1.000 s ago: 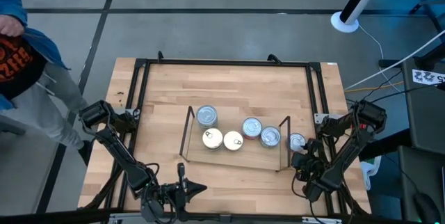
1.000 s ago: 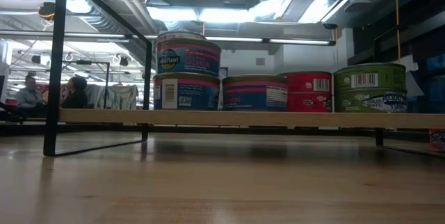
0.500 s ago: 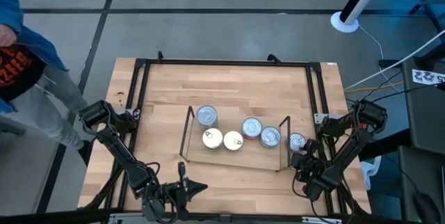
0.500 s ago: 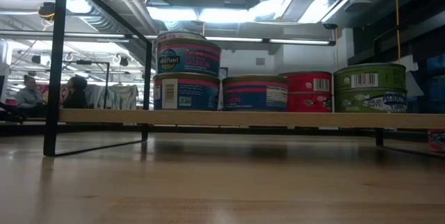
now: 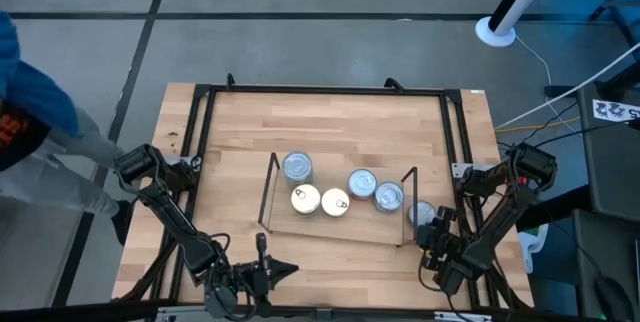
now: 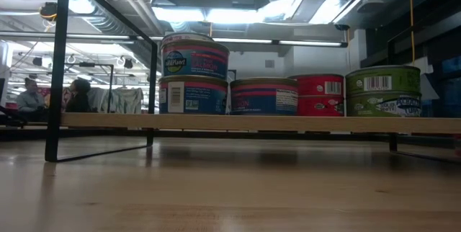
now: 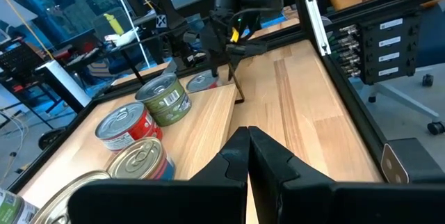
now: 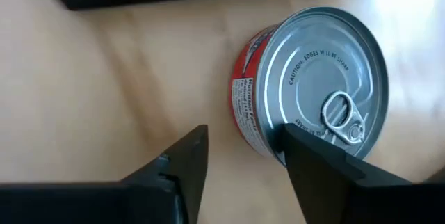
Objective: Stack canned seafood by type on shelf
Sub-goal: Stack the red tuna can on top of the red tuna cans on the shelf
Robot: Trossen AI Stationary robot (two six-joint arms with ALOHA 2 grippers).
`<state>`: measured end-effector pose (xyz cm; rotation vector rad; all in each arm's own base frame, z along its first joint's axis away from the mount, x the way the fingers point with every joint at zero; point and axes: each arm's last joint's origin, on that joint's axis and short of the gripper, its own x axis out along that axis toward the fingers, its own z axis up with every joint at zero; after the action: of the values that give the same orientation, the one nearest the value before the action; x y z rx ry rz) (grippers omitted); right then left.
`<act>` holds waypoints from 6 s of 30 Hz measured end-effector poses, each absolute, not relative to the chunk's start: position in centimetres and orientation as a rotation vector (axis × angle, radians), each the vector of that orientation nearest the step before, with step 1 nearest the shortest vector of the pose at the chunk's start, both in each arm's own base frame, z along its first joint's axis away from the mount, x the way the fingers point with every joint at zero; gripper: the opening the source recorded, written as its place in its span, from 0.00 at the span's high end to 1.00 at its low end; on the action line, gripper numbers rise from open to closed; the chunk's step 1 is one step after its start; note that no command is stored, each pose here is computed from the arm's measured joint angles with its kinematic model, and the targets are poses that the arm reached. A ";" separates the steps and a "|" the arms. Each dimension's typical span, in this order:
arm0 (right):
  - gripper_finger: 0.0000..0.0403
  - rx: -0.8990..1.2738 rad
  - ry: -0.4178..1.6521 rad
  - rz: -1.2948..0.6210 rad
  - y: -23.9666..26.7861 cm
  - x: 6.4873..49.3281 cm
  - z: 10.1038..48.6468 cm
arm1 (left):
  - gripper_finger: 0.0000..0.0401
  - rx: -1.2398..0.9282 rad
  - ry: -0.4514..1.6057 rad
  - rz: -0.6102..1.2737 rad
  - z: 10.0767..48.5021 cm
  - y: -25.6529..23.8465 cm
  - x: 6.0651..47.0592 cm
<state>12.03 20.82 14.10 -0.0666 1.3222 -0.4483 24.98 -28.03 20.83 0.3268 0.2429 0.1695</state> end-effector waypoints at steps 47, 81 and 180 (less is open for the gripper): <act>0.69 0.563 1.097 0.028 27.5 15.4 15.5 | 1.00 0.297 0.240 0.172 20.8 -28.0 25.0; 0.69 0.593 1.230 -0.100 24.0 13.3 19.5 | 1.00 0.276 0.269 0.115 20.8 -27.1 26.4; 1.00 0.642 1.201 -0.250 24.2 14.2 16.2 | 1.00 0.279 0.270 0.115 20.7 -27.1 26.4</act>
<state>14.21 24.17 16.23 0.6415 1.2008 -0.2499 26.38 -27.06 20.74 0.2786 0.2703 0.1152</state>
